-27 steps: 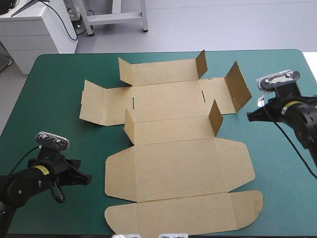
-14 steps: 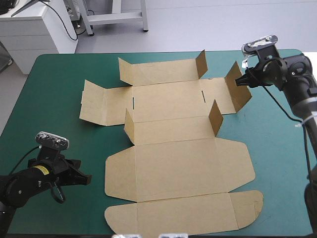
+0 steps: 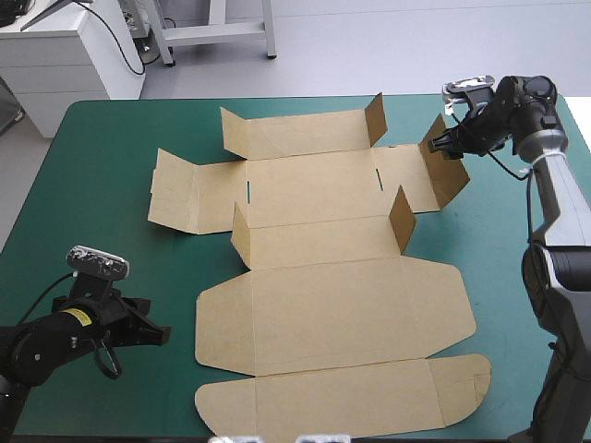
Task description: Fold the box
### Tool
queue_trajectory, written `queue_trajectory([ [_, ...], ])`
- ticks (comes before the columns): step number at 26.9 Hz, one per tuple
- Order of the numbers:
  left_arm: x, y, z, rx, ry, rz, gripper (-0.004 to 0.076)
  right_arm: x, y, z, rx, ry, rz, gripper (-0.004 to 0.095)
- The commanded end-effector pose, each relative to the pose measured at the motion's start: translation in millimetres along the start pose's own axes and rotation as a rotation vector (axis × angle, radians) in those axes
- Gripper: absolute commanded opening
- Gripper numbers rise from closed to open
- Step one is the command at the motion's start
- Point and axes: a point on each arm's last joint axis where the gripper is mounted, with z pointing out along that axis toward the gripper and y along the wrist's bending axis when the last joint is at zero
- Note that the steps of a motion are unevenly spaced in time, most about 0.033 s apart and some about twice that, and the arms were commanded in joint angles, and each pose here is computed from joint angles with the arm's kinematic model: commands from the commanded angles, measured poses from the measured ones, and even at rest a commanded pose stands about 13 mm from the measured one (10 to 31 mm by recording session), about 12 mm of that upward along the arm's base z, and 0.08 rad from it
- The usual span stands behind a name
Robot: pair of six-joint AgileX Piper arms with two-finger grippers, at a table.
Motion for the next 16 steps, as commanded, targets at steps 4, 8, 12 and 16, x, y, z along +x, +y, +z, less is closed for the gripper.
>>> queue_trajectory([
  [4, -8.2, -2.0, -5.7, 0.011, -0.056, -0.011, -0.0008, -17.7, -4.8, 0.1, -0.002, -0.073, -0.006, 0.0526],
  [8, -7.6, -2.1, -5.7, 0.013, -0.049, -0.013, -0.0008, -16.1, -6.2, 15.8, -0.012, -0.037, -0.004, 0.0524],
  [12, -7.6, -2.3, -5.7, 0.014, -0.049, -0.014, -0.0008, -13.0, -6.9, 27.9, -0.019, -0.004, -0.002, 0.0499],
  [16, -7.6, -2.3, -5.7, 0.014, -0.049, -0.014, -0.0008, -12.1, -6.5, 34.1, -0.026, 0.011, -0.001, 0.0345],
])
